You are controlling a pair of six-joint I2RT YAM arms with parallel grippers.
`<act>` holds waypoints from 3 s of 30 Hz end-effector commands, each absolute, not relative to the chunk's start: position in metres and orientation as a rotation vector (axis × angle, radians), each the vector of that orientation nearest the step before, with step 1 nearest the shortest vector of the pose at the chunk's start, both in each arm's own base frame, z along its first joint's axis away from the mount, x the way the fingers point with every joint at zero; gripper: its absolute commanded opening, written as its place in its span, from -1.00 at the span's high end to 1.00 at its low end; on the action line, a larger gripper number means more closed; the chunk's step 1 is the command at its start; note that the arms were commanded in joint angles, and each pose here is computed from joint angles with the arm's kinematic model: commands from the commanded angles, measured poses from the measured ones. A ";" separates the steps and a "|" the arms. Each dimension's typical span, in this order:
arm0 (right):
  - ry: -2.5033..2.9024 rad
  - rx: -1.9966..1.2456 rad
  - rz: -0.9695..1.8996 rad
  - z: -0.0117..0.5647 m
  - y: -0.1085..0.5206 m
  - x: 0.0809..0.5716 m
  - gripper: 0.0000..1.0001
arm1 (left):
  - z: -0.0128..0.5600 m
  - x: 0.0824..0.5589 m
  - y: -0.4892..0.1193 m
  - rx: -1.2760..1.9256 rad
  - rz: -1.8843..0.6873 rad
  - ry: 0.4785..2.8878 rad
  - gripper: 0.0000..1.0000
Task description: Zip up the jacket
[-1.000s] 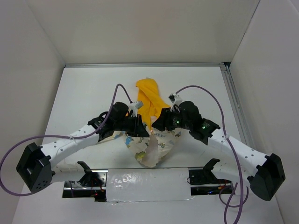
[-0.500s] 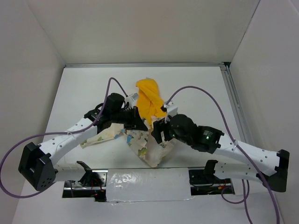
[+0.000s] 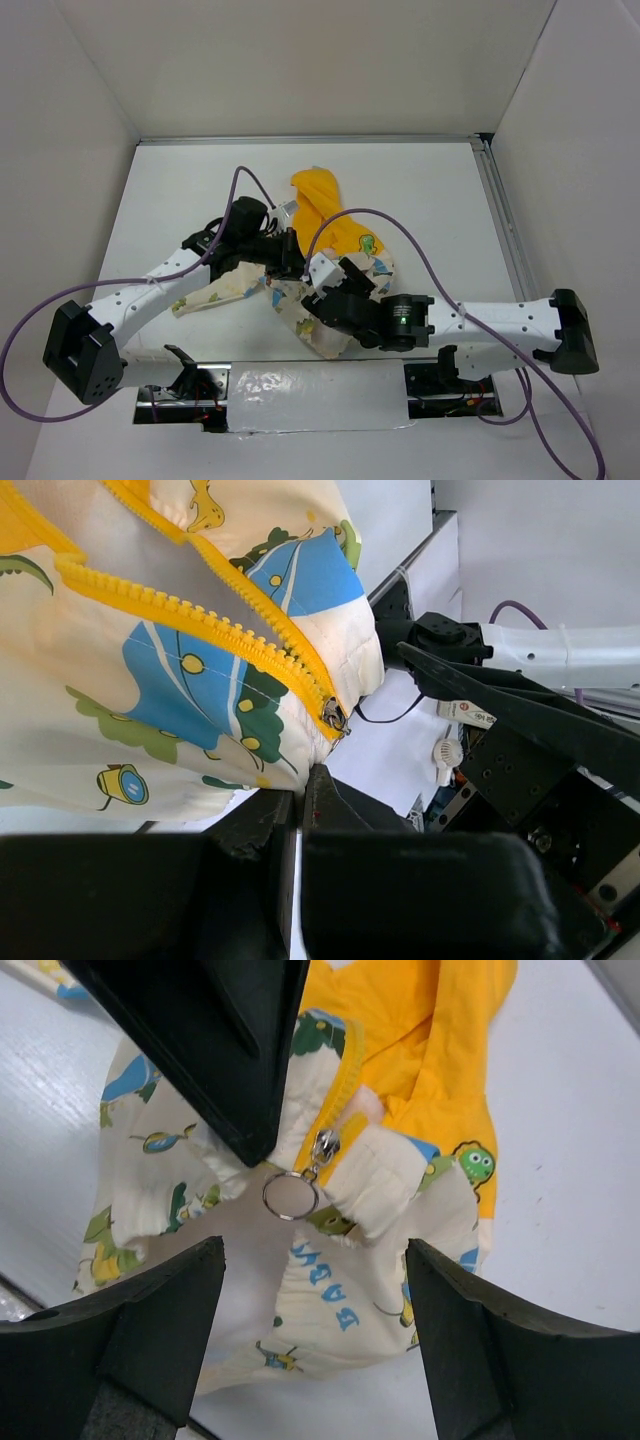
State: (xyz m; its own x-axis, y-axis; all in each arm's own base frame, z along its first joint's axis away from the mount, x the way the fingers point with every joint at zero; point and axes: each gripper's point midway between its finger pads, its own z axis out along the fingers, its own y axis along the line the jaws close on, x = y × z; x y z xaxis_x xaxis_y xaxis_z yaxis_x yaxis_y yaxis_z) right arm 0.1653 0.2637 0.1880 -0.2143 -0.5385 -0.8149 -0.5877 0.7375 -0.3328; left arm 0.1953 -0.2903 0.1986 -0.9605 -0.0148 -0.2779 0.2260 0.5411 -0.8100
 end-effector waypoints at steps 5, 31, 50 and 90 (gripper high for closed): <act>1.739 -0.843 -0.020 0.215 0.287 0.174 -0.56 | 0.220 0.196 -0.291 0.197 -1.441 2.475 1.00; 1.744 -0.923 0.139 0.215 0.297 0.171 -0.14 | 0.212 0.195 -0.287 0.199 -1.406 2.493 1.00; 1.735 -0.813 -0.031 0.207 0.290 0.188 0.37 | 0.217 0.196 -0.290 0.219 -1.421 2.481 1.00; 1.868 -0.929 0.343 0.204 0.297 0.160 -0.02 | 0.215 0.200 -0.289 0.255 -1.326 2.462 1.00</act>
